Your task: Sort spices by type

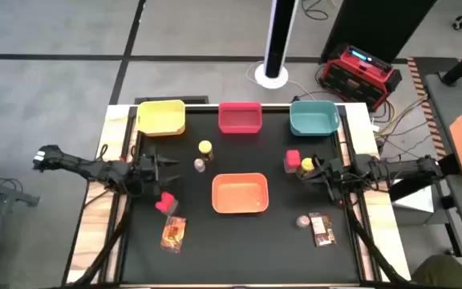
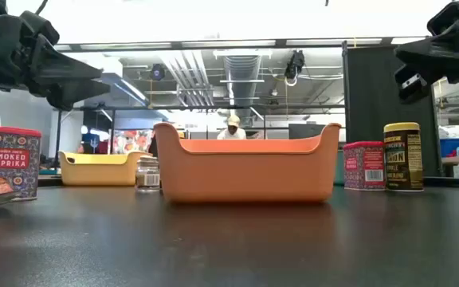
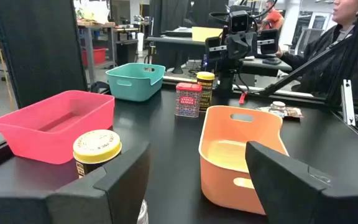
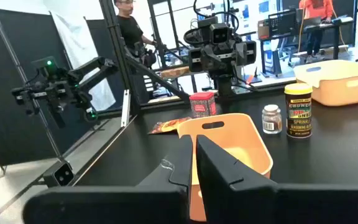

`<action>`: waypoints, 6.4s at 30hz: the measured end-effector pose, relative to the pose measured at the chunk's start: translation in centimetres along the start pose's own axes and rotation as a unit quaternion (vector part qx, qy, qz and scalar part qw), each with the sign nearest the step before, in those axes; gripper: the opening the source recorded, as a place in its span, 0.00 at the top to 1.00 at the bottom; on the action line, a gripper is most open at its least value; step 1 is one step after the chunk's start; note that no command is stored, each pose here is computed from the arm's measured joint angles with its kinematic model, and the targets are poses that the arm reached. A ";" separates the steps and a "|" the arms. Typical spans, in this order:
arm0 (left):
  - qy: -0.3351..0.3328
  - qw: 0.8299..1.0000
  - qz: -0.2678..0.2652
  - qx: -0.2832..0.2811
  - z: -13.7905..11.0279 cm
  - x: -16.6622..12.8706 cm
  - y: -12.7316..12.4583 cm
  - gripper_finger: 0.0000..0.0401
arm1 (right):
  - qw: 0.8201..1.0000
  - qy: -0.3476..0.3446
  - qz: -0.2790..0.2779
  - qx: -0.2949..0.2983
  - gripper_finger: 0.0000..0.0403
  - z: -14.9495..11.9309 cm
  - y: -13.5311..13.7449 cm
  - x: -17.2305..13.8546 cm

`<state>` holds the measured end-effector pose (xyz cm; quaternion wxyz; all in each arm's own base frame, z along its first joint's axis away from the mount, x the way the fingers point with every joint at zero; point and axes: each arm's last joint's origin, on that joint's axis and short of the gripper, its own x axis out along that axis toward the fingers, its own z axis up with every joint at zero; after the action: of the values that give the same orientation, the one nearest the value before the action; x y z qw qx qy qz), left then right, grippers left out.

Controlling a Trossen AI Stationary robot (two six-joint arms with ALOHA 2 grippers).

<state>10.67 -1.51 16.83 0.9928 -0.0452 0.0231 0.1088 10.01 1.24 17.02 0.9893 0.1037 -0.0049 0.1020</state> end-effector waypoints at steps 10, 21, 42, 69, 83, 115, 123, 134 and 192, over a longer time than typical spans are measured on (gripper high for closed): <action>0.000 1.000 0.000 0.000 0.0 0.0 0.0 0.38 | 1.000 0.000 0.000 0.000 0.97 0.0 0.0 0.0; 0.000 1.000 0.000 0.000 0.0 0.0 0.0 0.38 | 1.000 0.000 0.000 0.000 0.97 0.0 0.0 0.0; 0.000 1.000 0.000 0.000 0.0 0.0 0.0 0.38 | 1.000 0.000 0.000 0.000 0.97 0.0 0.0 0.0; 0.000 1.000 0.000 0.000 0.0 0.0 0.0 0.38 | 1.000 0.000 0.000 0.000 0.97 0.0 0.0 0.0; 0.000 1.000 0.000 0.000 0.0 0.0 0.0 0.38 | 1.000 0.000 0.000 0.000 0.97 0.0 0.0 0.0; 0.000 1.000 0.000 0.000 0.0 0.0 0.0 0.38 | 1.000 0.000 0.000 0.000 0.97 0.0 0.0 0.0; 0.000 1.000 0.000 0.000 0.0 0.0 0.0 0.38 | 1.000 0.000 0.000 0.000 0.97 0.0 0.0 0.0; 0.000 1.000 0.000 0.000 0.0 0.0 0.0 0.38 | 1.000 0.000 0.000 0.000 0.97 0.0 0.0 0.0; -0.204 0.964 0.096 -0.137 4.5 -0.1 0.2 0.38 | 0.971 -0.007 -0.237 -0.028 0.97 9.7 0.4 1.9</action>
<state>10.72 -0.89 21.25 0.9455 -0.1552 -0.1913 0.2128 11.88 0.01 26.63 0.9878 0.0746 0.0099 -0.1363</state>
